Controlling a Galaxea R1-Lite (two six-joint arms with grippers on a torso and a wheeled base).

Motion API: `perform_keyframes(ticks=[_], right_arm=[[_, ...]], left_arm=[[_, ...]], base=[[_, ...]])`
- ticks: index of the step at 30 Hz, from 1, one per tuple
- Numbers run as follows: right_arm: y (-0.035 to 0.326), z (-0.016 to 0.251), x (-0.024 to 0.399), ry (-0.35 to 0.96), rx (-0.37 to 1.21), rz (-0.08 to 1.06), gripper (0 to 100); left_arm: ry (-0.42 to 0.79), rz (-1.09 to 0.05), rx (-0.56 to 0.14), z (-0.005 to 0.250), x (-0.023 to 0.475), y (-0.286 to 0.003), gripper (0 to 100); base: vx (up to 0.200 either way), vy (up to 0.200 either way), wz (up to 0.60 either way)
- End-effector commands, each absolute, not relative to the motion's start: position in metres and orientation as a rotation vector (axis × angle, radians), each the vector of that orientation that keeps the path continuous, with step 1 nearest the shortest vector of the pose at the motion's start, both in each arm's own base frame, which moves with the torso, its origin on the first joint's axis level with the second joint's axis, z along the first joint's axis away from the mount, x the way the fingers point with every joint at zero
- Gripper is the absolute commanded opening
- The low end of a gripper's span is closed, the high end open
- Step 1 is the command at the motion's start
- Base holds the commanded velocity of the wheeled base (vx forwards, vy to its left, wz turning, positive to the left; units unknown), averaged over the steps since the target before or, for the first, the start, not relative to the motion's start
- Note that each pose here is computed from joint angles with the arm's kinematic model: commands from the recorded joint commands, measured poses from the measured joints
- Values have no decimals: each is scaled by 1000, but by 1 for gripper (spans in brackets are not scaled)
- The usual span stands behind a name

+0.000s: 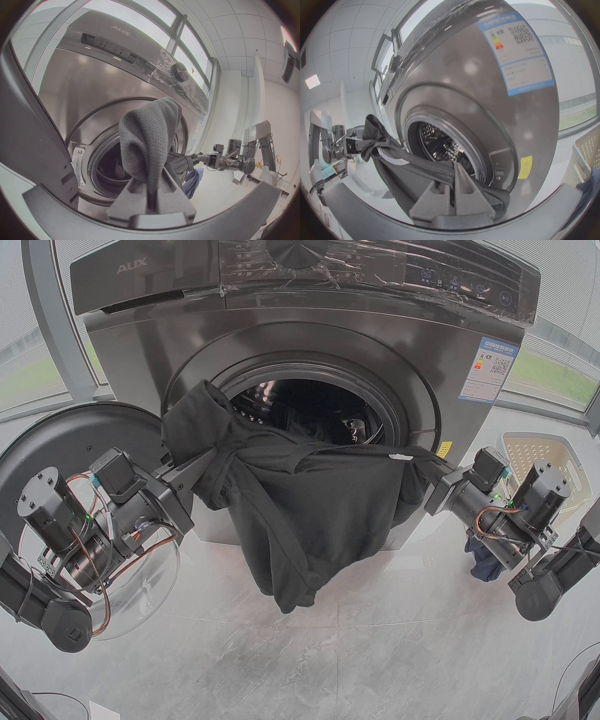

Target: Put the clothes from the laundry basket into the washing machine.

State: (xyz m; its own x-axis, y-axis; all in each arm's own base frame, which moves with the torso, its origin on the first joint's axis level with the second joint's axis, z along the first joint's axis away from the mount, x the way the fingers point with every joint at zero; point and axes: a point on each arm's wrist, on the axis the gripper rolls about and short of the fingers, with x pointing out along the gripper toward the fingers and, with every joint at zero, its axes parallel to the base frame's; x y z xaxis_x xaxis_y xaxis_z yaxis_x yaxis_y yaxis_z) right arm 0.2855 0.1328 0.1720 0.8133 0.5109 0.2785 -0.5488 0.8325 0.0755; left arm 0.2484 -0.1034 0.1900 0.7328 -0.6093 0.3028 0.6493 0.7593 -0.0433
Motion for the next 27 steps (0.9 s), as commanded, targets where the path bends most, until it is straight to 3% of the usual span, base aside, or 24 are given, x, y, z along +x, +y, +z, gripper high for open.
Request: perform_keyframes(ticks=[1,16,17,21,27], right_arm=[[138,190,283,-323,176,553,0],[159,204,279,-376,224,518,0],[160,204,278,-376,225,522,0],[164,204,276,-374,227,536,0],[171,204,272,-368,240,560,0]], left_arm=[[-272,-673,-156,188,253,-103,0],[-180,-645,-144,167,244,-93,0],[-168,-647,-146,165,243,-92,100],[-137,-656,-159,159,243,-94,100],[-2,-660,-136,126,246,-99,100]], base=[[0,0,0],[0,0,0],[0,0,0],[0,0,0],[0,0,0]])
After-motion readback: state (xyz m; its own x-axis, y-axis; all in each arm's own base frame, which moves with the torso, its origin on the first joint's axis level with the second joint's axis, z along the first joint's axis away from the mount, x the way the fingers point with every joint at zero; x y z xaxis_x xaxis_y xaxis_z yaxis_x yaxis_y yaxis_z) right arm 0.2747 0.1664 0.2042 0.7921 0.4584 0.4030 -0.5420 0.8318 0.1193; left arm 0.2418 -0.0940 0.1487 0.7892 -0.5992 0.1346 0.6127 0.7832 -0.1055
